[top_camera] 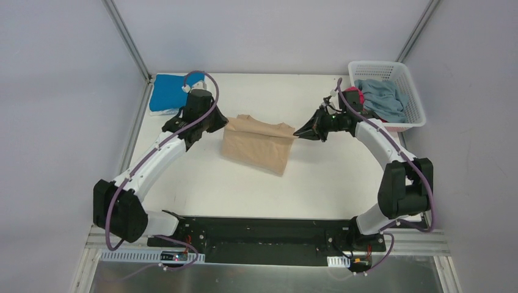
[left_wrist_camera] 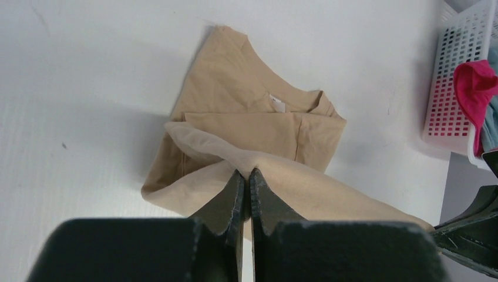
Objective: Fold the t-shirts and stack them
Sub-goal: Fold the long partially folded tshirt into a neat square
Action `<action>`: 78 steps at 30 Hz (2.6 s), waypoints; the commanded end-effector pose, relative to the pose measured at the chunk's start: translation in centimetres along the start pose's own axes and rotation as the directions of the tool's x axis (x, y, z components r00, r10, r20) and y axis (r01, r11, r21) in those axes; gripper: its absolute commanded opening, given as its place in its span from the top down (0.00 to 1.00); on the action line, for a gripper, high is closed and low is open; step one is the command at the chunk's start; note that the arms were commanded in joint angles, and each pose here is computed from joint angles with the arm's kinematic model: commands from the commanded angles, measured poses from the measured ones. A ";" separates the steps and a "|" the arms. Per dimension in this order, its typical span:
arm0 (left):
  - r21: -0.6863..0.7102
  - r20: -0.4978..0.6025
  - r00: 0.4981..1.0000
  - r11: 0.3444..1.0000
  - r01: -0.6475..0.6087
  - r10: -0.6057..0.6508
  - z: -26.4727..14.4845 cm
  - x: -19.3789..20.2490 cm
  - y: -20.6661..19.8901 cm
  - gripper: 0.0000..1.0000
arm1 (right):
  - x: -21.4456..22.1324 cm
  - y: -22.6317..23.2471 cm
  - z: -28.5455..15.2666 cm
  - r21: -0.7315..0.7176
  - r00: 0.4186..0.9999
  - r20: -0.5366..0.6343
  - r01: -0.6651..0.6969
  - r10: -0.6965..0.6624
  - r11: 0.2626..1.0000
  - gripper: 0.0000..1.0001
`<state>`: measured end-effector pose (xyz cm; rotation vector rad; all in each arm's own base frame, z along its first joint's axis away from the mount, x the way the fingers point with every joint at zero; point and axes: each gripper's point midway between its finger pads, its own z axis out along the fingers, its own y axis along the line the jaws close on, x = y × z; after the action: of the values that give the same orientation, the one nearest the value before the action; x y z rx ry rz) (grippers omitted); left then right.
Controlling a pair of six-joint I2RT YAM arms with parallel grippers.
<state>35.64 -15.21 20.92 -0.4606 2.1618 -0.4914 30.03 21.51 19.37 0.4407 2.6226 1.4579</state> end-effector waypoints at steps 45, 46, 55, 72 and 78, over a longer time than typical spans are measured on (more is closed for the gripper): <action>0.243 -0.346 0.935 0.970 0.012 0.075 10.6 4.4 -6.0 0.01 | -3.4 2.1 7.7 -0.096 0.994 0.088 0.081 -0.072 0.992 0.00; 0.244 -0.376 0.924 0.969 0.035 0.061 10.8 5.5 -5.9 0.01 | -2.8 2.3 8.6 -0.121 0.995 0.065 0.082 -0.074 0.989 0.01; 0.099 -0.531 0.846 0.989 0.113 -0.043 11.3 13.5 0.3 0.01 | -0.2 -7.2 12.4 0.016 0.993 -0.023 -0.116 0.117 0.993 0.01; 0.050 -0.432 0.901 0.996 0.071 -0.042 4.6 14.5 3.5 0.01 | -2.0 -10.2 7.3 0.132 0.993 0.117 -0.052 0.036 0.990 0.00; 0.077 -0.261 0.962 0.995 -0.060 0.078 0.9 10.4 3.0 0.01 | -1.4 -7.0 2.4 0.214 0.970 0.204 0.086 -0.130 0.973 0.01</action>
<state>30.43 -20.61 9.60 -0.3565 2.4869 -0.7849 30.79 21.90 8.53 0.5695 2.6366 1.2562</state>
